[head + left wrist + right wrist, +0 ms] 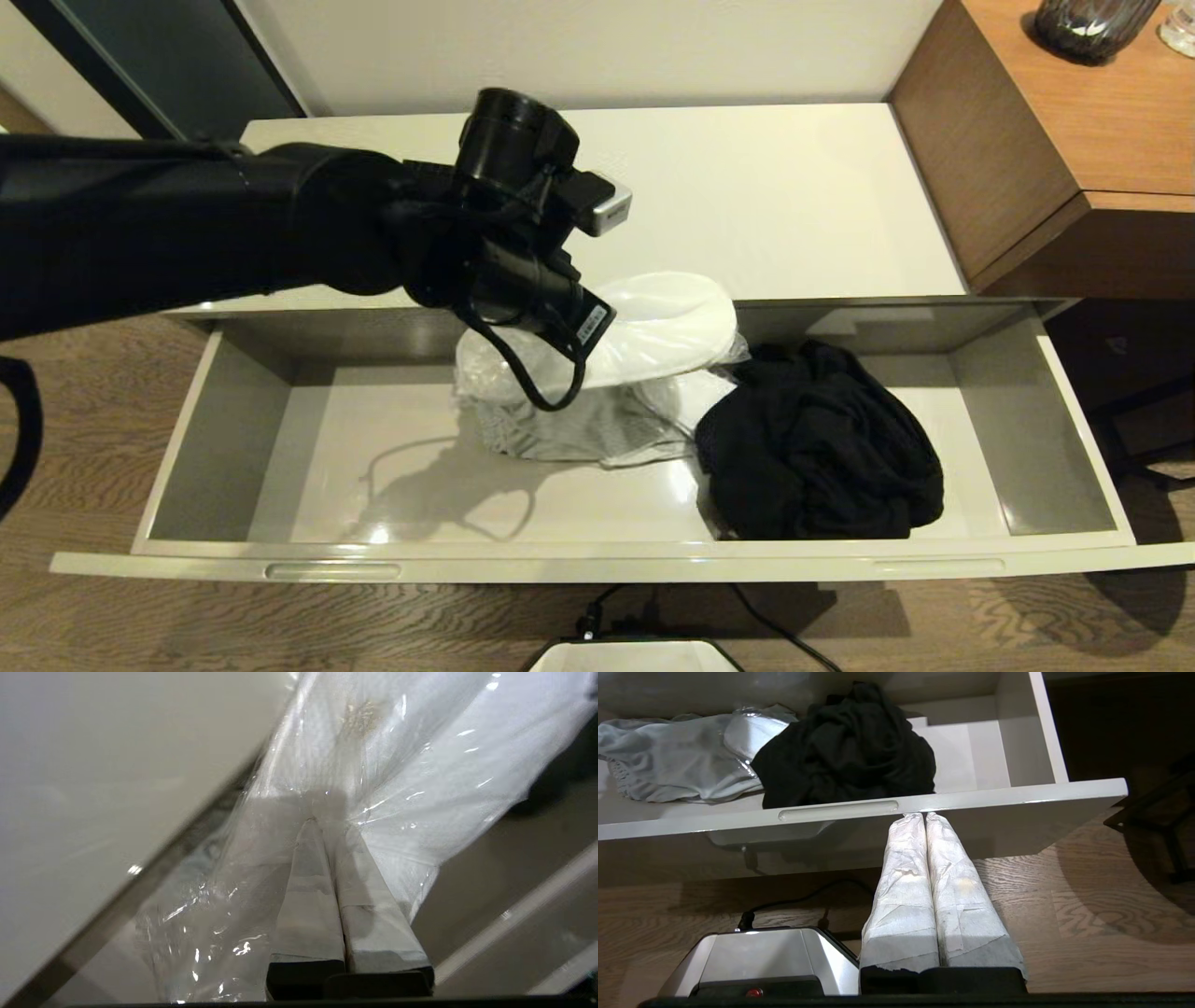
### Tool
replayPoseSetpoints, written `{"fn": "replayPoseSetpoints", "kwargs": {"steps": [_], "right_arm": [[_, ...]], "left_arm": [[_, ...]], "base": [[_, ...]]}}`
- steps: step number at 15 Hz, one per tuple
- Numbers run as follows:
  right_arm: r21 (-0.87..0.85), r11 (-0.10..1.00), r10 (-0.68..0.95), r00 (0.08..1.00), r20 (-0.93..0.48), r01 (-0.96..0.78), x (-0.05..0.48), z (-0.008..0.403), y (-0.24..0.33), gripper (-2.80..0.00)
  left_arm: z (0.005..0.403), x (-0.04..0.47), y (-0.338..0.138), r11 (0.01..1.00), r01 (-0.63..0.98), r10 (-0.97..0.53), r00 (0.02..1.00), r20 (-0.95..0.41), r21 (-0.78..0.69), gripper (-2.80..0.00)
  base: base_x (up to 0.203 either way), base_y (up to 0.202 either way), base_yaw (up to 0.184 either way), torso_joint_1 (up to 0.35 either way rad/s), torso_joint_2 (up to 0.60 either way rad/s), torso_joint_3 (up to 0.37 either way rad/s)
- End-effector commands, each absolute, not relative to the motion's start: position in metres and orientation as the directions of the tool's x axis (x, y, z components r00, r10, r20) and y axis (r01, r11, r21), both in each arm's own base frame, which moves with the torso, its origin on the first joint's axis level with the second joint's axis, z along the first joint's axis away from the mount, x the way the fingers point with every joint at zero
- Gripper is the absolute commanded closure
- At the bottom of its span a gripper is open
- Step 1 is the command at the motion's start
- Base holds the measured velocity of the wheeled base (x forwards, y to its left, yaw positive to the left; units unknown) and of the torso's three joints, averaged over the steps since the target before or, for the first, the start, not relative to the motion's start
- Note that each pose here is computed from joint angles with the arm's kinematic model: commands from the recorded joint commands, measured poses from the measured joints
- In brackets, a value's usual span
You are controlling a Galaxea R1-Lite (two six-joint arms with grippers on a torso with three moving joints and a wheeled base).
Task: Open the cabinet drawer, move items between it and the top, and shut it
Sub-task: Place the disposable slippers on the table
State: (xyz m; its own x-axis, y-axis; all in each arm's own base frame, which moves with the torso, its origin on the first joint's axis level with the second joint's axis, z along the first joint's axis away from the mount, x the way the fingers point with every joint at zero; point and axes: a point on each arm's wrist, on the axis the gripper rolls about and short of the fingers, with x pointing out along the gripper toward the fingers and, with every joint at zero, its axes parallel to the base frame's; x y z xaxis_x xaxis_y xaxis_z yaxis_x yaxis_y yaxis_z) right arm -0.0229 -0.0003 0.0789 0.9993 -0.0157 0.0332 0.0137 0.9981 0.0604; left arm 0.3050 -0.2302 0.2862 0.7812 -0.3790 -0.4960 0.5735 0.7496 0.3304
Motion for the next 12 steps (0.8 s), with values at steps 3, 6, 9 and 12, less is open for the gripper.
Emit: {"fn": "replayPoseSetpoints", "kwargs": {"steps": [3,6,9,12], "right_arm": [[0.062,0.998,-0.015,0.999,0.034,0.013,-0.023,0.079,0.0,0.0],[0.062,0.998,-0.015,0.999,0.032,0.013,-0.023,0.079,0.0,0.0],[0.062,0.998,-0.015,0.999,0.032,0.013,-0.023,0.079,0.0,0.0],[0.062,0.998,-0.015,0.999,0.032,0.013,-0.023,0.079,0.0,0.0]], "left_arm": [[0.298,0.322,-0.208,0.816,0.455,-0.272,0.847,-0.456,0.357,0.0],[0.297,0.327,-0.2,0.826,0.436,-0.252,0.852,-0.459,0.356,0.0],[0.269,0.366,-0.193,0.892,0.239,-0.055,0.901,-0.431,0.385,0.0],[0.24,0.409,-0.184,0.92,0.07,0.078,0.932,-0.355,0.386,0.0]], "base": [[0.0,0.0,0.0,0.0,0.0,0.0],[0.0,0.0,0.0,0.0,0.0,0.0],[0.0,0.0,0.0,0.0,0.0,0.0],[0.0,0.0,0.0,0.0,0.0,0.0]]}}
